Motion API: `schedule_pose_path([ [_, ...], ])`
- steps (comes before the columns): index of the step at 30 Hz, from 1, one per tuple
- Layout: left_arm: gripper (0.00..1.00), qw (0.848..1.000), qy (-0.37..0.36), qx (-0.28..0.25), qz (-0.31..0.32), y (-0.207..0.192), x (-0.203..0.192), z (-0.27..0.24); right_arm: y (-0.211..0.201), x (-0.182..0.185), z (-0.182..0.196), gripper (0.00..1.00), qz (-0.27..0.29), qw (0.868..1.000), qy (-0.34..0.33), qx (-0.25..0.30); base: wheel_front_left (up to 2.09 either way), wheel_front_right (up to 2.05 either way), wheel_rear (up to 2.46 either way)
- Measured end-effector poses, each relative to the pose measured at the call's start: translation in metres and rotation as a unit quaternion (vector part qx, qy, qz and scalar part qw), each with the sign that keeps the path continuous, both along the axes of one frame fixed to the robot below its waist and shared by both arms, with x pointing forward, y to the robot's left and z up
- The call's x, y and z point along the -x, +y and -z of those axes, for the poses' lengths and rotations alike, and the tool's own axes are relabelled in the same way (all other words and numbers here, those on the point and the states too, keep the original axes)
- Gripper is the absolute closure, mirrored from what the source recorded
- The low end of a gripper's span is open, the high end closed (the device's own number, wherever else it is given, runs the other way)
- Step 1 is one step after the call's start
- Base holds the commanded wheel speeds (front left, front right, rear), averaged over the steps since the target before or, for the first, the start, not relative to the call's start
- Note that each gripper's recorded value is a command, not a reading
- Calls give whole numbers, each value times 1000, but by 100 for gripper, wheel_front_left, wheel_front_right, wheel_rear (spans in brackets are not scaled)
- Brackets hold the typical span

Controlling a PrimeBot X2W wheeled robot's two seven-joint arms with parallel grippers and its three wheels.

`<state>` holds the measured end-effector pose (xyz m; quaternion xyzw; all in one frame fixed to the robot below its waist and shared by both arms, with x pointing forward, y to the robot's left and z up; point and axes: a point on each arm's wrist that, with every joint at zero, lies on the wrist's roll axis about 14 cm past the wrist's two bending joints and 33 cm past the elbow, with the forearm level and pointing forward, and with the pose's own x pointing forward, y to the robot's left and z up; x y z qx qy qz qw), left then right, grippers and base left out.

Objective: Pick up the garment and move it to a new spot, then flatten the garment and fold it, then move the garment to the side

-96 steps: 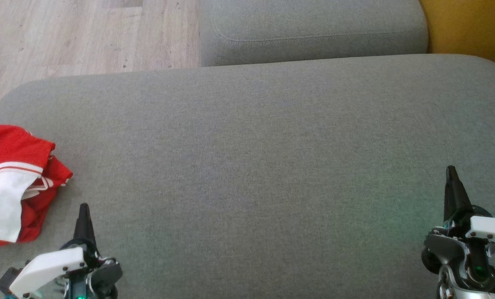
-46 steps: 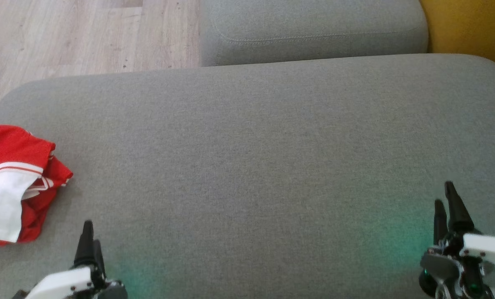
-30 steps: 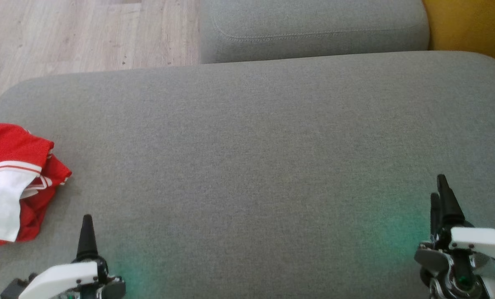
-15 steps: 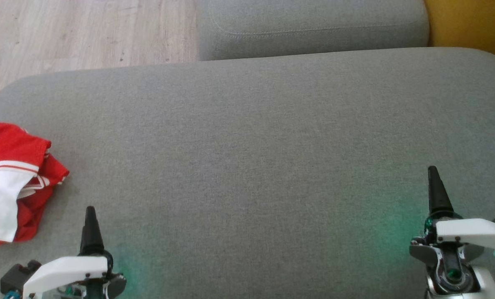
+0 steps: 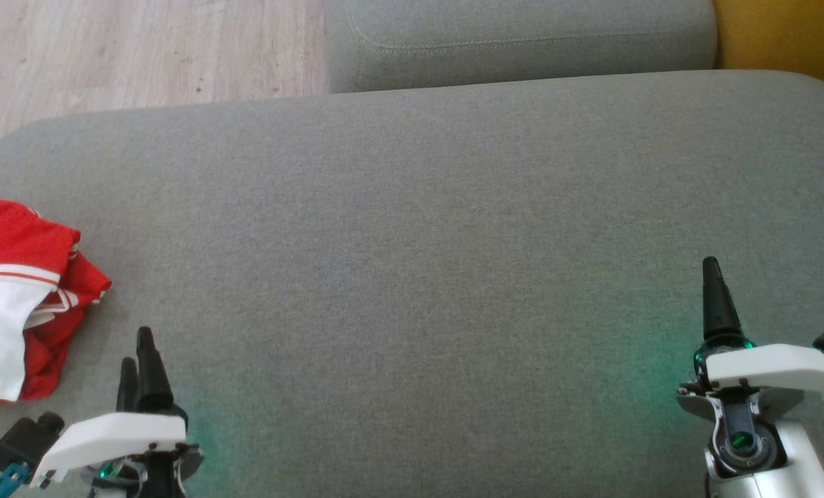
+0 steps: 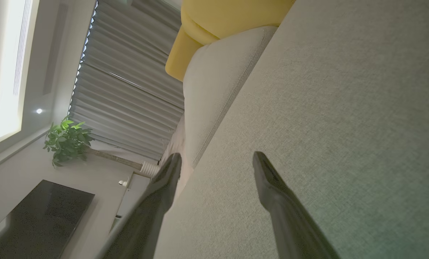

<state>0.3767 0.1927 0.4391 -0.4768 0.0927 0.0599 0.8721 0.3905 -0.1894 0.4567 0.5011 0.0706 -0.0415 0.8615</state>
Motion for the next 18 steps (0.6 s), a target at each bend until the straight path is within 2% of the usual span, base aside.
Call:
schedule_pose_path([
  [18, 0, 994, -2, -112, 15, 4, -4, -1, 7, -6, 3, 0, -30, 993, -2, 118, 0, 0, 0],
])
